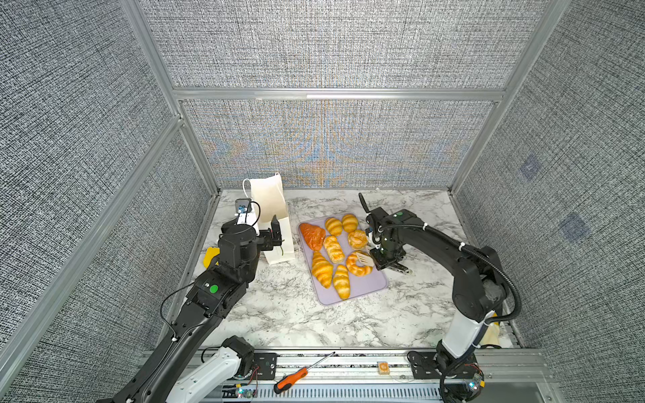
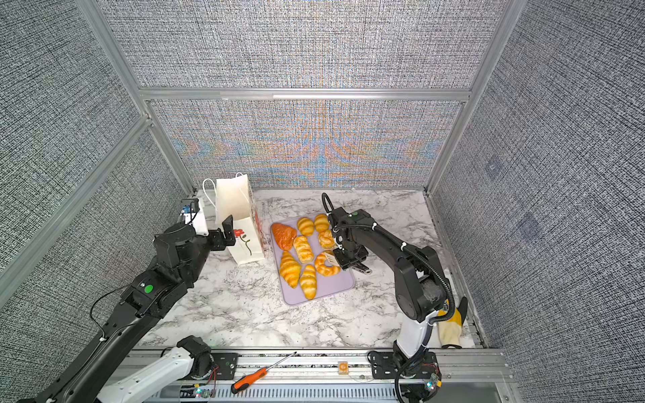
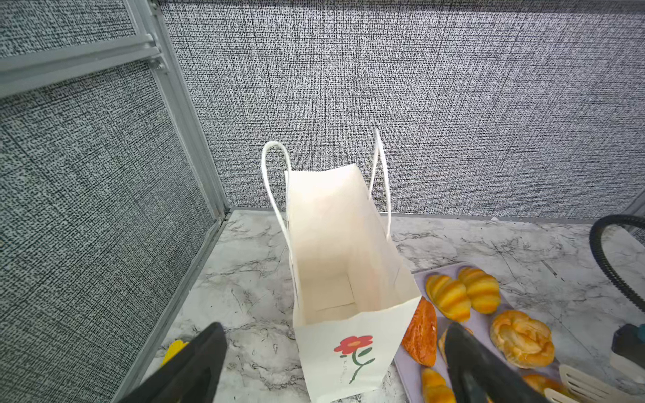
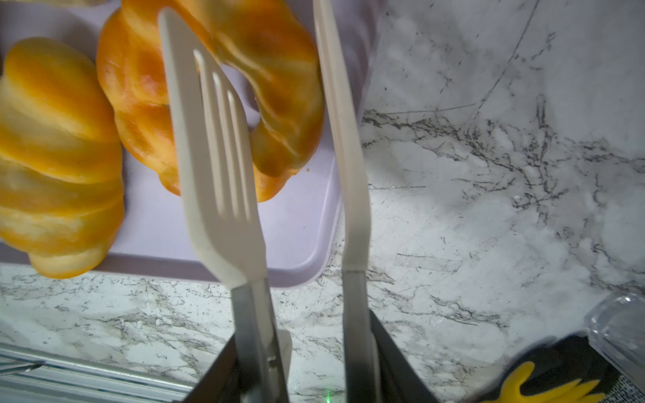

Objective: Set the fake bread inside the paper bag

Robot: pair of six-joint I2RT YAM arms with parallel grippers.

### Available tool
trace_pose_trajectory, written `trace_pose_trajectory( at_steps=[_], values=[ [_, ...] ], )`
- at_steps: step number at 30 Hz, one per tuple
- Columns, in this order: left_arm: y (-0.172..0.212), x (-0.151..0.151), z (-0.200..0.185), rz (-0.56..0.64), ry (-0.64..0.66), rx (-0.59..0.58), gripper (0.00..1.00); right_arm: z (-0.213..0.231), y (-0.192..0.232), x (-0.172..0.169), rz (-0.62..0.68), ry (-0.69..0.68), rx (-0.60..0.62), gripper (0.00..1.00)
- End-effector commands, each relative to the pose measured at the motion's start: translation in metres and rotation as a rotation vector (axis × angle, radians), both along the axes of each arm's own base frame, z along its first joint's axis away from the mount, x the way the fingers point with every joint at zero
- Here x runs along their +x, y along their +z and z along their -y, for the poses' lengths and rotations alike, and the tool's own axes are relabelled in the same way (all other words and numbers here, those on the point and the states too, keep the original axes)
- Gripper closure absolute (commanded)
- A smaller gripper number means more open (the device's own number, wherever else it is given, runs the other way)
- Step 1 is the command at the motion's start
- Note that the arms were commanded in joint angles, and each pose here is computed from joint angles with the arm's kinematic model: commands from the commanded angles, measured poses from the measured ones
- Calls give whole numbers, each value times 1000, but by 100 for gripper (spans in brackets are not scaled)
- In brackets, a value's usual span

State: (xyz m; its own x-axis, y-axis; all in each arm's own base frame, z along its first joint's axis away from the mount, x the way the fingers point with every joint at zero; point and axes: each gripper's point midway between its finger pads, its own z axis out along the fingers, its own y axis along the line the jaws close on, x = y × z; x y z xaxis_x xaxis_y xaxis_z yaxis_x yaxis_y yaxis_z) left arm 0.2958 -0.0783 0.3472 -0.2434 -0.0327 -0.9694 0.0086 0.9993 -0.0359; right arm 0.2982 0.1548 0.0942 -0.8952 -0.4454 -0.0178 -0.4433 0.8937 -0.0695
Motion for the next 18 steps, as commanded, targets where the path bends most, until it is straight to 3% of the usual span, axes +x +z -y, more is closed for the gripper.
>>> trace_pose_trajectory(
  at_steps=[1,18],
  values=[
    [-1,1,-1,-5,-8,-20,1,7,1,-4,-18,9,-44,54],
    [-5,1,-12,-10,12,-24,1,4,-2,-4,-64,49,-71,65]
  ],
)
